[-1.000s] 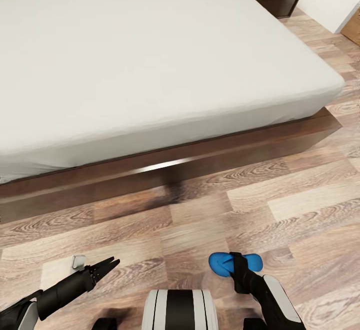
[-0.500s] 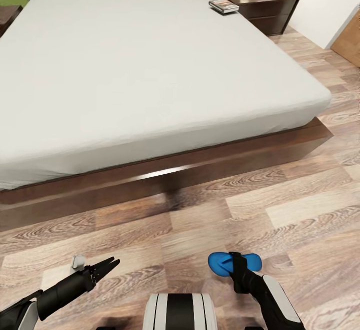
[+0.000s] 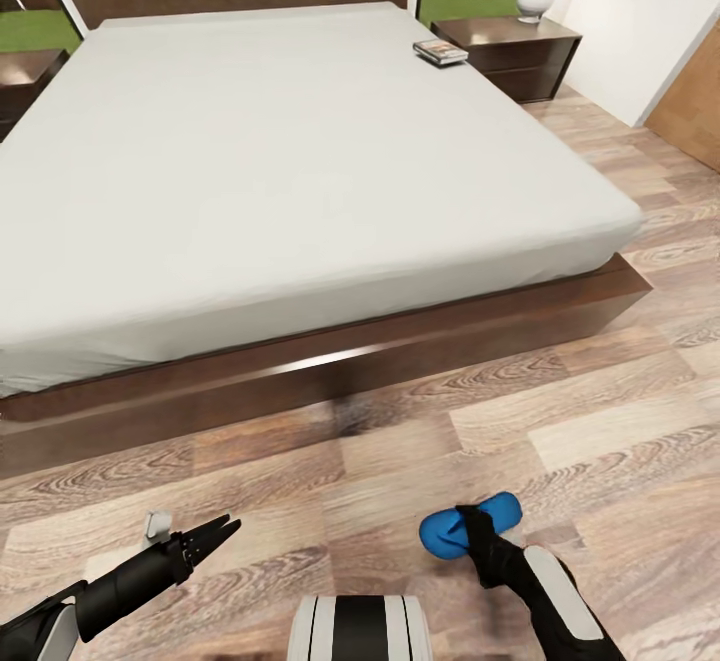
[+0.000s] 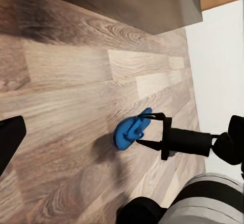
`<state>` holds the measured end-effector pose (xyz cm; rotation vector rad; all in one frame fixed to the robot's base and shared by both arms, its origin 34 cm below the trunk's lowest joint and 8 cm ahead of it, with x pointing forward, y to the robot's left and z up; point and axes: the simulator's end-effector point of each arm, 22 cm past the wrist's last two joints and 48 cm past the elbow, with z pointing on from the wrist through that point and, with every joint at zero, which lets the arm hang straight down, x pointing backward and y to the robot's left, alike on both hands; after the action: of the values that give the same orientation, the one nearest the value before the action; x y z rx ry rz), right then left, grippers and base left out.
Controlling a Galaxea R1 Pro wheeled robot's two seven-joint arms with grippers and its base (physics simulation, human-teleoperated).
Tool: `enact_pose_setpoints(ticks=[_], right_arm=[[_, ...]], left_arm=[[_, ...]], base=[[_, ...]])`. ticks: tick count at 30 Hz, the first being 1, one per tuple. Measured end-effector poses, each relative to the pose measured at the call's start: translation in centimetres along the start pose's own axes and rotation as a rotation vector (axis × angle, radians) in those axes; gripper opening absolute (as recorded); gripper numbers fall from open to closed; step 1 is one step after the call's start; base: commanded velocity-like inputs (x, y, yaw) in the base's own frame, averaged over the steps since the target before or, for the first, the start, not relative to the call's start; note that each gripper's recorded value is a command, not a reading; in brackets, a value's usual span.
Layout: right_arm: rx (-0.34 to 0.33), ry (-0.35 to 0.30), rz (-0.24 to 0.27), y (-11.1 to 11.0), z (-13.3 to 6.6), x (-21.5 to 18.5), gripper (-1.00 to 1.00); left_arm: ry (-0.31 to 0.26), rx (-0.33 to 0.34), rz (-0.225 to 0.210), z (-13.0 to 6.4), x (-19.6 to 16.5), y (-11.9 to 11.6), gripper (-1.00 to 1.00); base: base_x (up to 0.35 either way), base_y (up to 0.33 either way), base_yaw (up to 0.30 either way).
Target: In the bedroom, move the book from the bed onto either nightstand, and place the two sandals side by side next to the bed.
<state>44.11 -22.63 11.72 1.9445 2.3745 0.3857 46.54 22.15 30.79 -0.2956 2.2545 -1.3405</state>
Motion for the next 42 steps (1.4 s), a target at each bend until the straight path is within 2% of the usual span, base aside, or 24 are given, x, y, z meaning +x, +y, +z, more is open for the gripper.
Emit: enact_pose_setpoints(ticks=[1, 3, 6, 10, 13, 16, 18, 20, 22, 25, 27, 30, 31, 32, 33, 36, 38, 39, 42], right_arm=[[0.011, -0.037, -0.048, -0.4, -0.5, -2.6, -1.00], [0.058, -0.120, -0.184, -1.8, -2.9, -11.3, -1.00], [0.070, -0.153, -0.263, -2.0, -5.3, -16.5, -1.00], [-0.019, -0.230, -0.351, 0.2, -9.3, -23.7, -1.00], [-0.056, -0.268, -0.386, 1.4, -11.4, -26.4, -1.00], [-0.037, -0.313, -0.421, 1.2, -13.3, -29.2, -1.00], [0.011, -0.342, -0.422, -0.5, -14.5, -31.7, -1.00], [0.089, -0.373, -0.405, -3.7, -15.9, -34.7, -1.00], [0.128, -0.402, -0.392, -5.3, -17.4, -37.0, -1.00], [0.127, -0.419, -0.391, -5.2, -18.4, -37.8, -1.00], [0.110, -0.428, -0.422, -4.2, -18.8, -37.9, -1.00], [0.028, -0.432, -0.574, -0.9, -19.2, -37.1, -1.00], [-0.009, -0.424, -0.646, 0.3, -19.2, -36.5, -1.00], [-0.020, -0.422, -0.675, 0.7, -19.3, -36.3, -1.00], [-0.056, -0.407, -0.737, 1.7, -19.3, -35.5, -1.00], [-0.136, -0.373, -0.816, 3.4, -19.5, -33.8, -1.00], [-0.205, -0.307, -0.874, 4.3, -18.9, -31.1, -1.00], [-0.241, -0.241, -0.922, 4.3, -18.1, -28.6, -1.00], [-0.295, -0.094, -1.031, 3.3, -16.5, -23.1, -1.00]], left_arm=[[-0.001, 0.002, 0.003, 0.0, -0.1, -0.2, 1.00], [-0.004, 0.007, 0.009, 0.0, -0.3, -0.5, 1.00], [-0.009, 0.012, 0.018, -0.1, -0.6, -0.9, 1.00], [-0.016, 0.021, 0.030, -0.1, -0.9, -1.5, 1.00], [-0.021, 0.027, 0.039, -0.2, -1.3, -2.0, 1.00], [-0.028, 0.032, 0.048, -0.3, -1.6, -2.4, 1.00], [-0.031, 0.037, 0.054, -0.3, -1.8, -2.7, 1.00], [-0.034, 0.041, 0.060, -0.4, -2.0, -3.0, 1.00], [-0.038, 0.045, 0.066, -0.4, -2.2, -3.3, 1.00], [-0.044, 0.049, 0.076, -0.5, -2.5, -3.8, 1.00], [-0.048, 0.053, 0.082, -0.6, -2.7, -4.1, 1.00], [-0.054, 0.059, 0.091, -0.7, -2.9, -4.5, 1.00], [-0.056, 0.060, 0.094, -0.7, -3.0, -4.7, 1.00], [-0.058, 0.062, 0.097, -0.7, -3.1, -4.8, 1.00], [-0.060, 0.063, 0.100, -0.8, -3.2, -4.9, 1.00], [-0.066, 0.067, 0.110, -0.9, -3.5, -5.4, 1.00], [-0.069, 0.067, 0.114, -0.9, -3.6, -5.5, 1.00], [-0.071, 0.066, 0.108, -0.8, -3.5, -5.5, 1.00], [-0.073, 0.061, 0.088, -0.8, -3.0, -5.2, 1.00]], base=[[0.000, 0.000, 0.000], [0.000, 0.000, 0.000], [0.000, 0.000, 0.000], [0.000, 0.000, 0.000], [0.000, 0.000, 0.000], [0.000, 0.000, 0.000], [0.000, 0.000, 0.000], [0.000, 0.000, 0.000], [0.000, 0.000, 0.000], [0.000, 0.000, 0.000], [0.000, 0.000, 0.000], [0.000, 0.000, 0.000], [0.000, 0.000, 0.000], [0.000, 0.000, 0.000], [0.000, 0.000, 0.000], [0.000, 0.000, 0.000], [0.000, 0.000, 0.000], [0.000, 0.000, 0.000], [0.000, 0.000, 0.000]])
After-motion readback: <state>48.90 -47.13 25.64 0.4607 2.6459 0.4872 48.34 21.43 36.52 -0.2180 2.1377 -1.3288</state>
